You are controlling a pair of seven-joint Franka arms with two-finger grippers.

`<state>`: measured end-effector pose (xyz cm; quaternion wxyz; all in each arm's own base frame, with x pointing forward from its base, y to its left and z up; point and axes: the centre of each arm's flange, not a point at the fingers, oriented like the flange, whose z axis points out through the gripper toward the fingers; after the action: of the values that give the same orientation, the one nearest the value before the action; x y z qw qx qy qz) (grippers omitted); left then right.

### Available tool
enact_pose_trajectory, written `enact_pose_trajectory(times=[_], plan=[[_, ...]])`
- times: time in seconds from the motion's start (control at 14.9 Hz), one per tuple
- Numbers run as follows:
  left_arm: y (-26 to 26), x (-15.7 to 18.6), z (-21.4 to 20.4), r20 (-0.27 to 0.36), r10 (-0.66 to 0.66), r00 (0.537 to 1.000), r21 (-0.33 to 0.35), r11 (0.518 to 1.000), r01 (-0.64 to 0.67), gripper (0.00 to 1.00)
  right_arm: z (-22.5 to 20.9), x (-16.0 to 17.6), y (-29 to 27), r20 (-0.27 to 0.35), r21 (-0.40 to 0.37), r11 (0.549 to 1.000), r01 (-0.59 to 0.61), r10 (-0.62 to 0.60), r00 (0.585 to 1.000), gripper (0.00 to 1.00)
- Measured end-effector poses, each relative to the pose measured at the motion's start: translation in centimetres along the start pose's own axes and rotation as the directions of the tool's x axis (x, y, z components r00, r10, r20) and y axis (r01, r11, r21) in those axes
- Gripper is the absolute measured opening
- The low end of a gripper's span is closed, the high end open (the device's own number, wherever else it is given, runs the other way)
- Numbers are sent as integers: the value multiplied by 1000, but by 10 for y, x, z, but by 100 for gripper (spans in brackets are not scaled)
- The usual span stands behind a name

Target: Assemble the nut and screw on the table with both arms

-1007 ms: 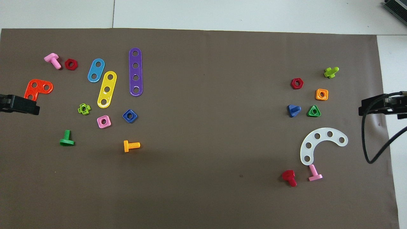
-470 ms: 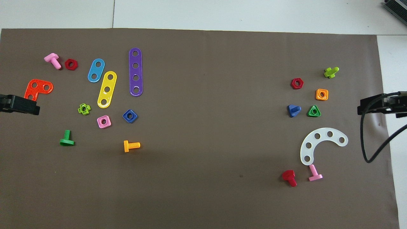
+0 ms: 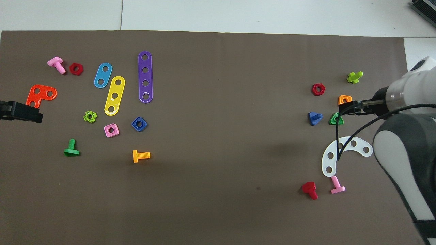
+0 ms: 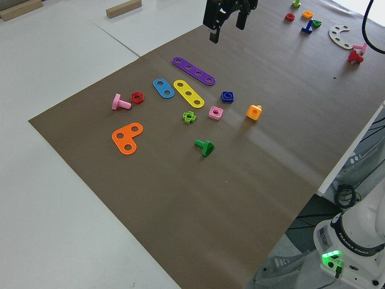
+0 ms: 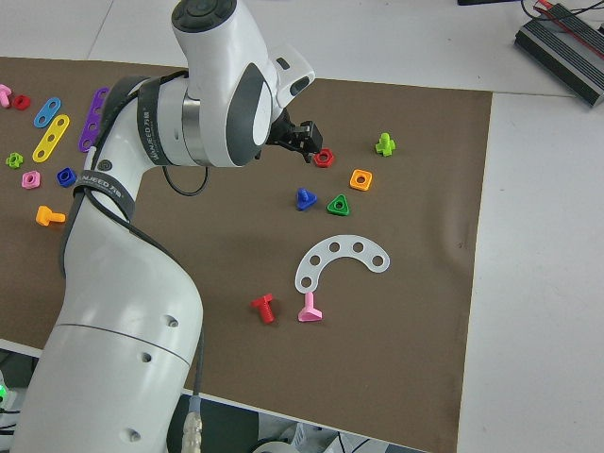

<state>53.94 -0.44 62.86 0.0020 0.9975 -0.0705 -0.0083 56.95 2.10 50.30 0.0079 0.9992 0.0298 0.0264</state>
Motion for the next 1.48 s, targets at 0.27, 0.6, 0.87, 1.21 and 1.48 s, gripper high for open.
enact_pose_trajectory(times=[0.27,0.6,0.87,1.21,1.48], plan=[[0,0,0,0,0,1000,0,1000,0,100,89,20,0,-1,2,988,156,-156,988,100],[0,0,0,0,0,1000,0,1000,0,100,164,16,-19,-9,3,967,253,-253,967,97],[0,0,0,0,0,1000,0,1000,0,100,188,10,-17,-29,-3,955,295,-295,955,89],[0,0,0,0,0,1000,0,1000,0,100,197,6,-14,-20,-2,952,306,-306,952,60],[0,0,0,0,0,1000,0,1000,0,100,202,2,-14,-8,2,951,311,-311,951,43]])
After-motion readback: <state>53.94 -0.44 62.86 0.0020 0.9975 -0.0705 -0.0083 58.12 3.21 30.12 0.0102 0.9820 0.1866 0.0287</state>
